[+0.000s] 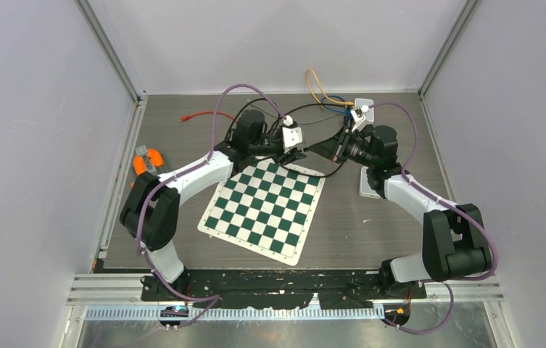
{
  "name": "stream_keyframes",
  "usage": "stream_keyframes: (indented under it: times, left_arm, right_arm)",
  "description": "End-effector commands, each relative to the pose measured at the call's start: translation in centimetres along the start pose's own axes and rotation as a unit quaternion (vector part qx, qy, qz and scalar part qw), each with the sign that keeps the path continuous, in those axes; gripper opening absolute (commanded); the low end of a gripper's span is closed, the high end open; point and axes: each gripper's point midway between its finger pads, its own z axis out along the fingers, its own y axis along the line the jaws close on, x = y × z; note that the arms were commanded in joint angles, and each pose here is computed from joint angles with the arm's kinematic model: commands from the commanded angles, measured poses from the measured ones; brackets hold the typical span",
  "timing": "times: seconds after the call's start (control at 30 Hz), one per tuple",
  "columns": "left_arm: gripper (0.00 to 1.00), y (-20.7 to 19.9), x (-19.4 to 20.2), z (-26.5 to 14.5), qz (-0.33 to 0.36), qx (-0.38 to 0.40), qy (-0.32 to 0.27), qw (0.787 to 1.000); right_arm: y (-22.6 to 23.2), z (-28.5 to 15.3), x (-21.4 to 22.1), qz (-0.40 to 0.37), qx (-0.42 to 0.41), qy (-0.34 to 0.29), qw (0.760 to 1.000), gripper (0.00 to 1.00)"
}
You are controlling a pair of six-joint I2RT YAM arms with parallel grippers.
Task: Insert the plug into the switch port
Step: Pick up the connector from the center of the board.
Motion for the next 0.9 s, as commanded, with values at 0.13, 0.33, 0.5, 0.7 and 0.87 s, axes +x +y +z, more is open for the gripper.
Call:
stream_keyframes:
  times: [0.13,0.33,0.5,0.7,0.87]
  left_arm:
    - [0.37,0.6,-1.1,0.5,0.015,0.006,-0.010,1.000]
    - [0.33,0.3,-1.5,1.0,0.002,0.016,-0.025,1.000]
    - [0.19,-0.2,-1.5,1.3,0.001,0.030,-0.031,0.999]
    - [0.00,0.8,-1.2,1.1,-0.005,-0.016,-0.034,0.999]
    - [0.00,1.7,-0.5,0.8,-0.022,-0.054,-0.024,0.998]
  right_arm:
    - [1.6,-0.7,-1.2,-0.023,-0.022,-0.023,0.999,0.05]
    - [1.4,-0.8,-1.1,-0.020,-0.016,-0.023,0.999,0.05]
    - [1.3,-0.9,-1.1,-0.014,-0.015,-0.024,1.000,0.05]
    - [0.5,-1.4,-1.5,0.002,0.014,-0.030,0.999,0.26]
    - [-2.3,-3.9,-3.0,0.024,0.116,-0.058,0.991,0.59]
